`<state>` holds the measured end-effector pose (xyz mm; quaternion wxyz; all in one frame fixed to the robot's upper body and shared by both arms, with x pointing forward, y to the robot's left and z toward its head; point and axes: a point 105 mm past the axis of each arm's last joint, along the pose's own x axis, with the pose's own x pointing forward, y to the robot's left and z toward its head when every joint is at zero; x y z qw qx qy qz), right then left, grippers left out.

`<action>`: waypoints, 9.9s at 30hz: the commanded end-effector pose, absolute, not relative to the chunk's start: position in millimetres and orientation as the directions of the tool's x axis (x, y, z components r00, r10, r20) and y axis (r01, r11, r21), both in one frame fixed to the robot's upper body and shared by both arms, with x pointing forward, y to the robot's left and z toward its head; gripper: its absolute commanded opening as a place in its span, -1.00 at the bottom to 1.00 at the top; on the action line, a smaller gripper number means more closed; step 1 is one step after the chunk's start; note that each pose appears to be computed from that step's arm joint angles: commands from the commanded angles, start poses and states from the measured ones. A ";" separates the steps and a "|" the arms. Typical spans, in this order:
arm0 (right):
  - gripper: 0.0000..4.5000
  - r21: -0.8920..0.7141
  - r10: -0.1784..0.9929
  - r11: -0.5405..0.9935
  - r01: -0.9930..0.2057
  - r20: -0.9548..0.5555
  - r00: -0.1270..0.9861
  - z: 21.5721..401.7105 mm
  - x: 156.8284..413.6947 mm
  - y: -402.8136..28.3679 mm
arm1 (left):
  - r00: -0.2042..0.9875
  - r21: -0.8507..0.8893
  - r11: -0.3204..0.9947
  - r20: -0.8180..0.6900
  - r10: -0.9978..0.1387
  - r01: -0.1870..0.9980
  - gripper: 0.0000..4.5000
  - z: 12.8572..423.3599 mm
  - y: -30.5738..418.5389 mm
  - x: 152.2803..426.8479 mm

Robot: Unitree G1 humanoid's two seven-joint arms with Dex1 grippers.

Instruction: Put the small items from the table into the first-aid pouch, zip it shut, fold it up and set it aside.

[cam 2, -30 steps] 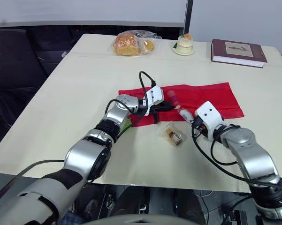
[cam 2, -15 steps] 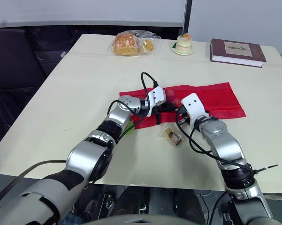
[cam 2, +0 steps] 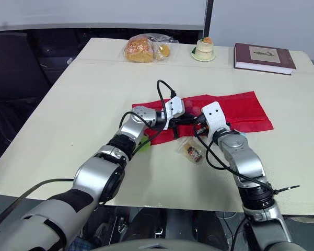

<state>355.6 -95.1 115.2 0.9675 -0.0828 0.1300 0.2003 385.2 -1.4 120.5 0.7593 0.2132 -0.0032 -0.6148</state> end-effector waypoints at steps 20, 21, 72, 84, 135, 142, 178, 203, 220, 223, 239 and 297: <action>0.48 -0.154 0.422 0.878 -0.452 -0.194 0.886 129.3 345.5 -101.3 | 0.228 0.343 0.145 -0.215 -0.950 0.928 -1.00 130.7 -8.2 383.6; 0.48 -0.160 0.426 0.875 -0.458 -0.197 0.883 130.2 342.5 -103.1 | 0.228 0.342 0.146 -0.215 -0.950 0.928 -1.00 130.9 -8.2 383.7; 0.99 -0.269 0.848 0.446 -0.853 -0.178 0.499 258.6 196.5 -246.1 | 0.343 0.401 0.206 -0.308 -0.887 0.893 -1.00 132.9 50.8 405.9; 0.99 -0.225 0.854 0.449 -0.865 -0.175 0.489 195.1 218.6 -181.6 | 0.333 0.405 0.195 -0.306 -0.892 0.893 -1.00 130.4 45.1 403.8; -0.62 -0.170 0.468 0.810 -0.562 -0.391 0.792 104.8 304.5 -134.0 | 0.222 0.393 0.130 -0.200 -0.954 0.910 -1.00 127.6 19.2 379.0; -0.62 -0.081 0.444 0.860 -0.505 -0.370 0.816 101.1 304.7 -132.3 | 0.240 0.375 0.172 -0.143 -0.960 0.911 -1.00 133.3 17.8 379.4; -0.62 0.185 0.334 0.936 -0.298 -0.208 0.919 119.0 354.0 -113.2 | 0.155 0.376 0.067 -0.210 -0.965 0.924 -1.00 112.9 18.6 359.5; 0.86 0.095 0.352 0.935 -0.341 -0.154 0.923 122.4 347.0 -115.6 | 0.182 0.368 0.089 -0.227 -0.957 0.926 -1.00 111.8 27.3 366.3; -0.97 -0.055 0.370 0.919 -0.390 -0.225 0.902 112.1 321.3 -124.3 | 0.186 0.374 0.091 -0.226 -0.956 0.923 -1.00 115.2 26.7 370.9; -0.97 -0.062 0.365 0.919 -0.388 -0.231 0.902 108.5 324.7 -122.7 | 0.183 0.375 0.087 -0.228 -0.956 0.923 -1.00 115.2 26.6 370.5; -0.97 -0.124 0.388 0.909 -0.398 -0.100 0.916 128.9 370.9 -90.7 | 0.147 0.375 0.047 -0.243 -0.959 0.926 -1.00 112.1 25.3 364.9; 1.00 -0.185 0.672 0.736 -0.651 0.084 0.735 211.7 173.1 -208.5 | 0.149 0.345 0.066 -0.219 -0.964 0.936 0.98 169.7 60.6 376.1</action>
